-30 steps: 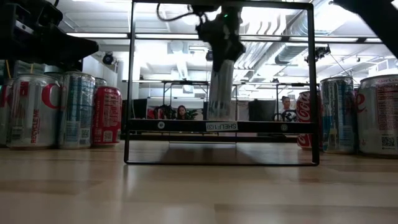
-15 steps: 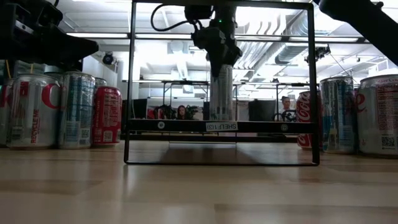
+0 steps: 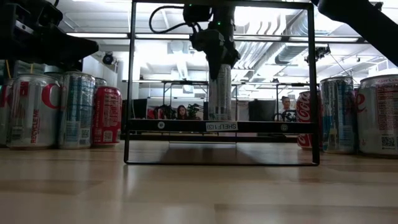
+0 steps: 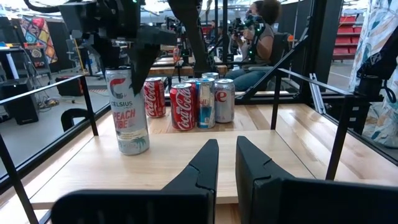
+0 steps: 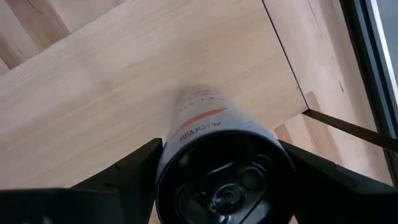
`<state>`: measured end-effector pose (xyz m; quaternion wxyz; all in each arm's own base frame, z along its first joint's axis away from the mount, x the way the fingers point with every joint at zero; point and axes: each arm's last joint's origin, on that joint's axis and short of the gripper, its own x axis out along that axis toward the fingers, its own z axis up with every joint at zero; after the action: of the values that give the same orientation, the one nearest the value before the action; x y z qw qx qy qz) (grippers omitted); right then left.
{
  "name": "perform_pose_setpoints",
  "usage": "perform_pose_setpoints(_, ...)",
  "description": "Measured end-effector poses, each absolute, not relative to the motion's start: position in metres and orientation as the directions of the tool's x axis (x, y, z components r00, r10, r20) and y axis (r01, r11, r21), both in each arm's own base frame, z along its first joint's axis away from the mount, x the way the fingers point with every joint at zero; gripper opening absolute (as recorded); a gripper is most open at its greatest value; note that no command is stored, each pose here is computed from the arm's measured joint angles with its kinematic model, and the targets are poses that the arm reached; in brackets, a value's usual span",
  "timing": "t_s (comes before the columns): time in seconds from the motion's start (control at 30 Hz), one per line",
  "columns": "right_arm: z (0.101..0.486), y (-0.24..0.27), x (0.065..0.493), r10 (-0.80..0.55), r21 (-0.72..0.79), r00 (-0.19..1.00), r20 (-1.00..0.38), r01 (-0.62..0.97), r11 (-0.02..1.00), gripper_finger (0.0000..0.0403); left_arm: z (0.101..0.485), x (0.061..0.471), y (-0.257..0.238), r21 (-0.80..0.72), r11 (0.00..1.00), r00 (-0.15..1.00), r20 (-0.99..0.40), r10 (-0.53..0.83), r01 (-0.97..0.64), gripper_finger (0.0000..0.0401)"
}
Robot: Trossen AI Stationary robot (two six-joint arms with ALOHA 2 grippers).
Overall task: Place canned beverage on shelf
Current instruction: Put the top right white/pink soda can on the shelf
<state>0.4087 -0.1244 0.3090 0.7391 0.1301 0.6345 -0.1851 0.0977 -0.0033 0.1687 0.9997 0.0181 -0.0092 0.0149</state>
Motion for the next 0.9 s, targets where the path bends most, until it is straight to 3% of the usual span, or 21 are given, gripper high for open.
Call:
perform_pose_setpoints(0.3, 0.3096, -0.1259, 0.4107, -0.117, -0.053, 0.15, -0.982, 0.375, 0.925, 0.0284, 0.1688, 0.0977, -0.0033, 0.036, 0.999, 0.999, 0.019, 0.03, -0.03, 0.0005)
perform_pose_setpoints(0.9, 0.3104, -0.1243, 0.4095, -0.087, -0.02, 0.15, -0.985, 0.4, 0.916, 0.0297, 0.1688, 0.0977, -0.0033, 0.036, 0.999, 0.999, 0.019, 0.03, -0.03, 0.0005)
